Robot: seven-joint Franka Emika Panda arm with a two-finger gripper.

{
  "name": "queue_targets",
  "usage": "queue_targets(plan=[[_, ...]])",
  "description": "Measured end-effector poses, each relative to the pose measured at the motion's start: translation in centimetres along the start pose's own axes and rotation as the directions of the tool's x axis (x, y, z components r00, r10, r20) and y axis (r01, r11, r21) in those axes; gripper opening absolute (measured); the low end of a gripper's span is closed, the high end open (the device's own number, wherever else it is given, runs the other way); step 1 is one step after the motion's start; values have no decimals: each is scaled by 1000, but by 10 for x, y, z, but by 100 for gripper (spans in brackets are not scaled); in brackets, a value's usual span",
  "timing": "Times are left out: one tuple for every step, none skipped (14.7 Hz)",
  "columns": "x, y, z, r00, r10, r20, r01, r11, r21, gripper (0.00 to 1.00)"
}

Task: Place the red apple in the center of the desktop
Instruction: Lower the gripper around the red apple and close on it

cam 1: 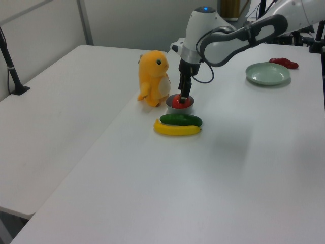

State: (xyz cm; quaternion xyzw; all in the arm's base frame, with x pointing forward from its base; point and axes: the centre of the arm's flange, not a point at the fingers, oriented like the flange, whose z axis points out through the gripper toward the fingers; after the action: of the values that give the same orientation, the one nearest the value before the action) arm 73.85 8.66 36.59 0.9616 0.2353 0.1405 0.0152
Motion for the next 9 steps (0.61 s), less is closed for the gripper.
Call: queue_targets(plan=[[0,0,4,1000,2,1,-2,1000,-10,100],[0,-1,8,1000,4,2,-4,1000,-16,99],[0,-3,9,1000,8,4,-8,1000,-19,99],[1,-5,10,1000,7,6,-7,1000,-22,93],[1,-7,11,1000,-2,11,3,1000,-30,90],[1,-8,13,1000,-11,17,12,999,-41,90],[1,-9,14,1000,-16,22,17,999,-47,83],[1,-9,14,1000,-20,22,21,999,-51,75],[2,-10,14,1000,-20,22,22,998,-52,70]])
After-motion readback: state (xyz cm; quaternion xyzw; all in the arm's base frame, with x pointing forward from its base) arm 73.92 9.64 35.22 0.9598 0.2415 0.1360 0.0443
